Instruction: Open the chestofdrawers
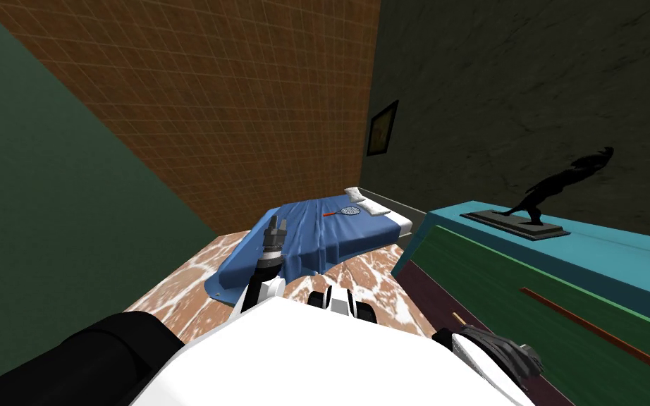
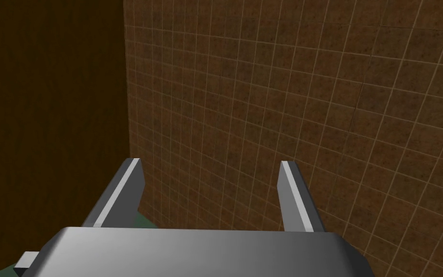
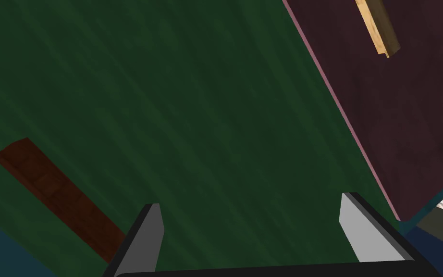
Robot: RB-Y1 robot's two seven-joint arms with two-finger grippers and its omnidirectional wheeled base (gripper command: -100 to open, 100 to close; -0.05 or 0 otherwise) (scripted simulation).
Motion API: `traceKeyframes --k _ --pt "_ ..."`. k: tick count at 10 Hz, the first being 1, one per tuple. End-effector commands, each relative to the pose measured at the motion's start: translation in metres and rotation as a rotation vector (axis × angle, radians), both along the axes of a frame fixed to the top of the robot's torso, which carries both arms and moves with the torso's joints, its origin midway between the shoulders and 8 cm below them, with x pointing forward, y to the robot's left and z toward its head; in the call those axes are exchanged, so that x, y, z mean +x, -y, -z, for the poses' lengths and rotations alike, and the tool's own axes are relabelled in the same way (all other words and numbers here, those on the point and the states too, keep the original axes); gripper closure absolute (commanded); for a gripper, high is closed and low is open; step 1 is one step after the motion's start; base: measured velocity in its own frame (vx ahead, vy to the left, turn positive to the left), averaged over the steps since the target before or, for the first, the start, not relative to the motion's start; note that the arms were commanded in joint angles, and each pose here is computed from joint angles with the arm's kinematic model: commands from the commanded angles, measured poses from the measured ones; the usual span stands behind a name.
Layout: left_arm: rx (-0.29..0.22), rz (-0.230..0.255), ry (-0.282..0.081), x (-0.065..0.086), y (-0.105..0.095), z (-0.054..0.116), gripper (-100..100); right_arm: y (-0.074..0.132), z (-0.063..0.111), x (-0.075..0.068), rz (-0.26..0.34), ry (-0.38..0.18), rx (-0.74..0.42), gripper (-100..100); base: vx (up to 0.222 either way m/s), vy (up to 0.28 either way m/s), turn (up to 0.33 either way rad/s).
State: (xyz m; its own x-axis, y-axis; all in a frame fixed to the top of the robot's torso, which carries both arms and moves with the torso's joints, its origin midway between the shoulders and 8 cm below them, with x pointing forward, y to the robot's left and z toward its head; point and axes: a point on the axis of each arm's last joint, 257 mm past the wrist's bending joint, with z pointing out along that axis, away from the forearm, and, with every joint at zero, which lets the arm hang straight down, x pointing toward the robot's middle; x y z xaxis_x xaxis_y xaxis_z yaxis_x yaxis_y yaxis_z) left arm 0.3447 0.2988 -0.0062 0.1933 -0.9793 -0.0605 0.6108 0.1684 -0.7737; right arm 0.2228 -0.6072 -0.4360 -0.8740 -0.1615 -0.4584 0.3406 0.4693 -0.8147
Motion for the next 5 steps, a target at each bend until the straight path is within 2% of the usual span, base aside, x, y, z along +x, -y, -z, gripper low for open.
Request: traceKeyframes --k 1,4,5 --pt "0.000 0.000 0.000 0.000 0.000 0.000 0 0.019 -0.008 -0.013 0.015 -0.057 -0.077 -100 0.023 -0.012 0.113" --pt "0.000 0.000 0.000 0.000 0.000 0.000 0 0.061 -0.043 -0.042 0.044 -0.186 -0.272 -100 0.043 -0.028 0.216" --pt "0.000 0.000 0.000 0.000 0.000 0.000 0 0.061 -0.043 -0.042 0.045 -0.186 -0.273 -100 0.042 -0.031 0.047"
